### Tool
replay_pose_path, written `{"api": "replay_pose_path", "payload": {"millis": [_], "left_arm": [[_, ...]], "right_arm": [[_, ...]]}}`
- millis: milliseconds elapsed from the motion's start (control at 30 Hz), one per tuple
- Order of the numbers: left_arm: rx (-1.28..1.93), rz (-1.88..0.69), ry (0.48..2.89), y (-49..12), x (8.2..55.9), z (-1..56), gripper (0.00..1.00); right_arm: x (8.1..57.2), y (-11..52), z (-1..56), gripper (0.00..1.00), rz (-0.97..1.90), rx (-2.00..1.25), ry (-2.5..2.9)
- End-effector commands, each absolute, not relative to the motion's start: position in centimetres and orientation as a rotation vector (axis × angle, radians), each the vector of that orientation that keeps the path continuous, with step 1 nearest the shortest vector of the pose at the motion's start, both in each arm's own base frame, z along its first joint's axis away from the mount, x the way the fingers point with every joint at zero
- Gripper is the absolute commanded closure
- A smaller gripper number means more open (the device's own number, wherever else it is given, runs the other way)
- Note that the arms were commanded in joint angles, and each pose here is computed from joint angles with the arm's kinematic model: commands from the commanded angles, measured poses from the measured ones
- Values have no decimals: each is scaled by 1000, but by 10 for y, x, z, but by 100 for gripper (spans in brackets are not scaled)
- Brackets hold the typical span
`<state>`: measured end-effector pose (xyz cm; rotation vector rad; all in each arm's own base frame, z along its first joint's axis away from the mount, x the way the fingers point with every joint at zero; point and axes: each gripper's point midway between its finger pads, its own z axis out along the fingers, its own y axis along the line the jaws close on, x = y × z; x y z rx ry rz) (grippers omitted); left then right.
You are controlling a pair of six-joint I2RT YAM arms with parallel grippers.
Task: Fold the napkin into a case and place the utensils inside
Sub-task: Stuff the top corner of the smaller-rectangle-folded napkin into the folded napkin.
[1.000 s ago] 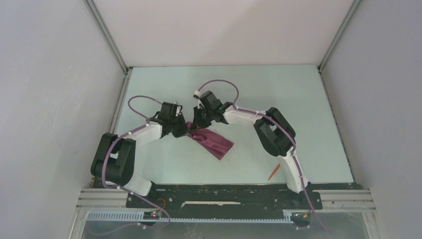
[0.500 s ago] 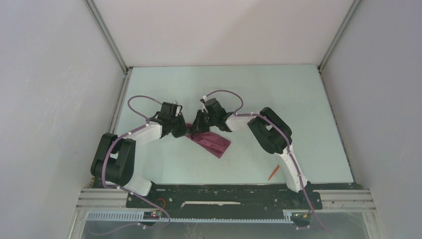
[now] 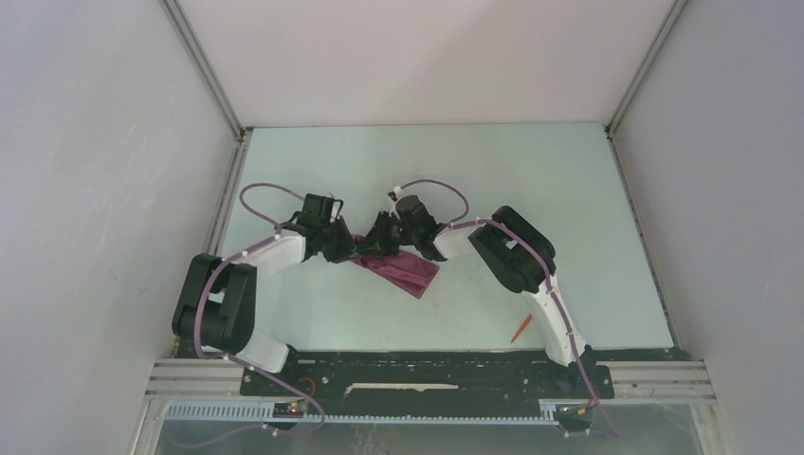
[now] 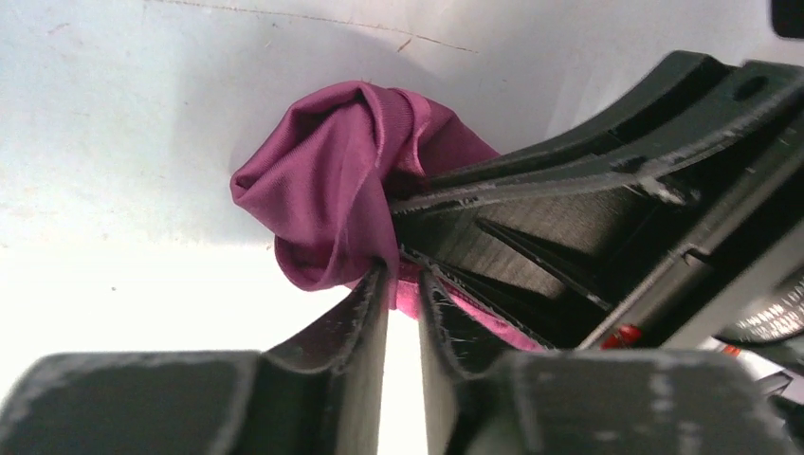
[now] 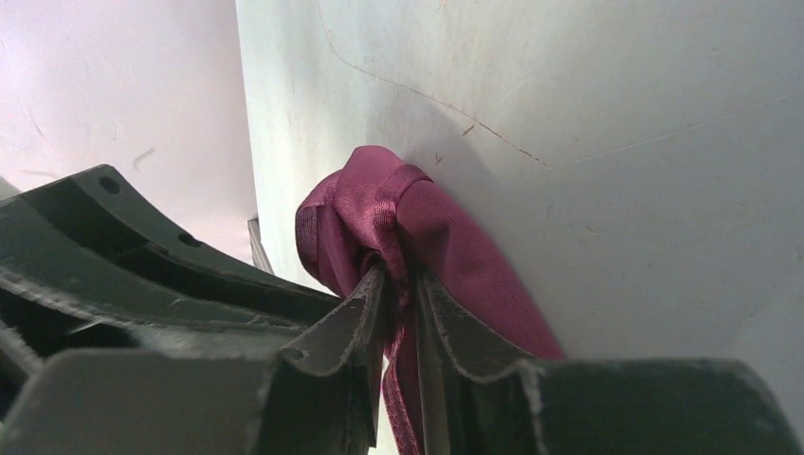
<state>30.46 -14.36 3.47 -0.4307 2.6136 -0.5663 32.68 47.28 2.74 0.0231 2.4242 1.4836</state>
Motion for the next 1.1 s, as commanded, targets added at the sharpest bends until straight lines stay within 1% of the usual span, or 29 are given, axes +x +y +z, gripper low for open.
{"api": "replay_pose_path", "payload": {"millis": [0, 67, 133, 200, 300, 333, 400, 433, 533, 600, 667, 767, 833, 867, 900, 1000, 1067], "left_arm": [[-382, -616, 2455, -143, 321, 79, 70], [-398, -593, 2412, -135, 321, 90, 62], [-424, -580, 2378, -126, 319, 95, 57], [-461, -571, 2357, -117, 317, 95, 56], [-497, -593, 2347, -113, 315, 91, 56], [-497, -607, 2358, -115, 315, 87, 59], [-492, -658, 2380, -123, 314, 83, 73], [-499, -682, 2393, -126, 314, 77, 78], [-529, -724, 2406, -131, 314, 68, 87], [-547, -715, 2397, -129, 312, 66, 90], [-568, -675, 2377, -122, 311, 65, 91], [-599, -613, 2345, -108, 308, 68, 89], [-604, -592, 2326, -103, 306, 71, 79], [-600, -590, 2318, -102, 306, 73, 72], [-594, -588, 2315, -101, 305, 74, 70], [-591, -582, 2324, -100, 303, 72, 70], [-591, -581, 2333, -100, 301, 69, 75]], "right_arm": [[308, 466, 3, 72, 1467, 34, 2524], [310, 465, 6, 70, 1484, 41, 2512], [310, 465, 8, 67, 1504, 42, 2504], [311, 463, 11, 64, 1520, 40, 2495], [310, 464, 17, 62, 1549, 21, 2485], [310, 464, 20, 62, 1558, 17, 2478], [311, 465, 25, 62, 1588, 9, 2456], [311, 465, 27, 62, 1608, 4, 2448], [311, 465, 34, 55, 1635, -17, 2431], [311, 466, 39, 48, 1639, -46, 2411], [312, 466, 44, 45, 1661, -55, 2397], [314, 465, 46, 44, 1680, -51, 2386], [315, 466, 47, 44, 1695, -48, 2375], [315, 467, 47, 43, 1703, -48, 2370], [315, 468, 48, 43, 1710, -46, 2364], [316, 472, 50, 41, 1727, -50, 2348], [317, 476, 54, 40, 1750, -62, 2331]]}}
